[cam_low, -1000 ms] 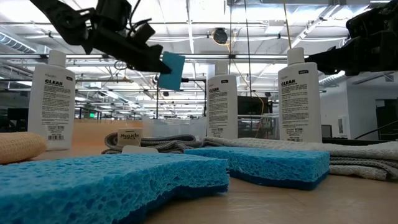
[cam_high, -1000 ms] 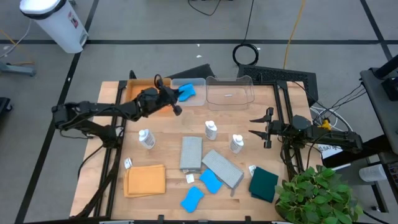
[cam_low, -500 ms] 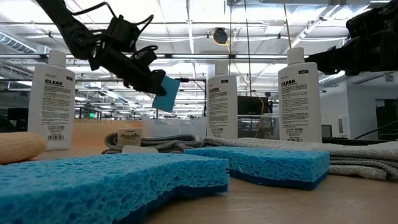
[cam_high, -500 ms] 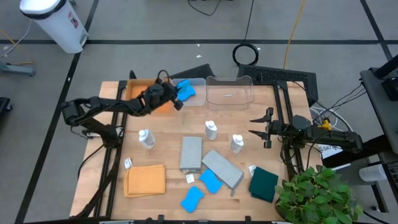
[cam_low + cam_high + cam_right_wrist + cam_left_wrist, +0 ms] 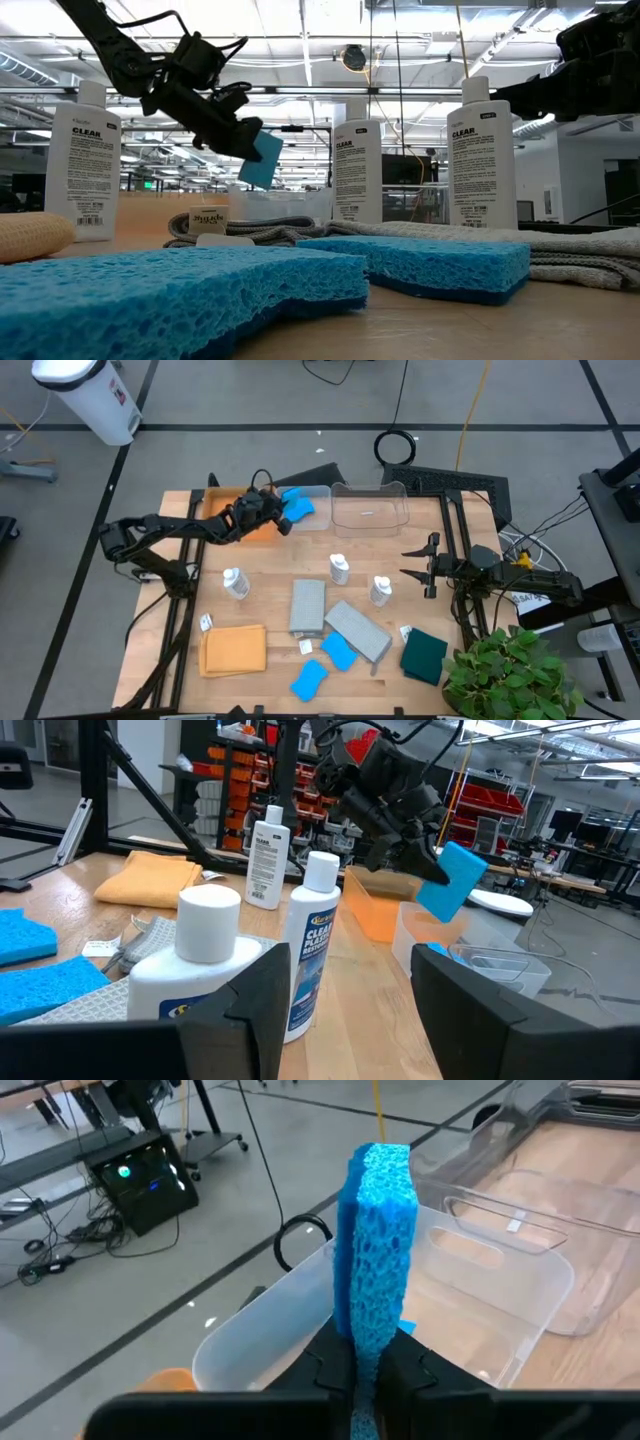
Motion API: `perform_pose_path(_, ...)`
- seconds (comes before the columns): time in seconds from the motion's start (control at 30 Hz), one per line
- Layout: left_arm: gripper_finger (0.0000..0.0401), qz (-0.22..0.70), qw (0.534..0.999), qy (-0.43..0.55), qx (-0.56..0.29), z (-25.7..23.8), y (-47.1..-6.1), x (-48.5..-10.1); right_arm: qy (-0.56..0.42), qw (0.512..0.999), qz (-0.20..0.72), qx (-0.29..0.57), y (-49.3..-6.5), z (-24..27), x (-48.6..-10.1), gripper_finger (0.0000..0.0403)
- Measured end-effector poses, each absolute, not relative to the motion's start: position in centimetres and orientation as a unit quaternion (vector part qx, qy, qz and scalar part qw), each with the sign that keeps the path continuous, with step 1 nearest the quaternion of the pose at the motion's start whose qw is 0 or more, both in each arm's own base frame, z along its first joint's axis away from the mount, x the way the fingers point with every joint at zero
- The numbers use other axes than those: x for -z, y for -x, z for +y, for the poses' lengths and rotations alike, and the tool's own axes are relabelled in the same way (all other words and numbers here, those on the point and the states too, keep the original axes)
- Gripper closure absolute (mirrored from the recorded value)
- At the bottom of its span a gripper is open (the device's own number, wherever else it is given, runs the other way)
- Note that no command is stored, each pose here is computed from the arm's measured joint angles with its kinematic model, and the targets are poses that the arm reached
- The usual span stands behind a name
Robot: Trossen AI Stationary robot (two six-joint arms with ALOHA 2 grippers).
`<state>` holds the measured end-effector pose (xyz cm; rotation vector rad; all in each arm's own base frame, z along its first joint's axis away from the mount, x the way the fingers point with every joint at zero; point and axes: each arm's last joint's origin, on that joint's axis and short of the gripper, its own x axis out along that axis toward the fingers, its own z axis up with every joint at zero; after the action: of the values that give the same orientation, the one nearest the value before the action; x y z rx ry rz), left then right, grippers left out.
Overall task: Pick & Place Kitchen Items
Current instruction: Put the blue sponge into the left transparent bin
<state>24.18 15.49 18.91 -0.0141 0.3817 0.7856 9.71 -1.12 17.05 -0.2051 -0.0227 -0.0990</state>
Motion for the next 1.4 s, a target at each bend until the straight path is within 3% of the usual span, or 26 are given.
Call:
perform_pose_path(0.27, 0.0394, 0.193, 0.916, 0.042, -0.348, 15.4, -24.1, -18.5, 0.102, 0.993, -0.011, 0.049, -9.7, -1.1, -17.1, 0.0222)
perform_pose_path(0.7, 0.0388, 0.236, 0.903, 0.059, -0.355, 15.8, -24.8, -19.6, 0.102, 0.993, -0.011, 0.049, -9.7, -1.1, -17.0, 0.0222)
perform_pose_path(0.83, 0.0374, 0.252, 0.901, 0.058, -0.349, 16.0, -25.1, -18.6, 0.102, 0.993, -0.011, 0.050, -9.7, -1.1, -17.1, 0.0222)
perform_pose_path(1.1, 0.0393, 0.286, 0.896, 0.040, -0.337, 16.6, -26.1, -15.9, 0.102, 0.993, -0.011, 0.049, -9.7, -1.1, -17.0, 0.0222)
perform_pose_path(1.4, 0.0325, 0.273, 0.899, 0.039, -0.341, 16.7, -26.4, -15.7, 0.102, 0.993, -0.012, 0.049, -9.7, -1.1, -17.1, 0.0222)
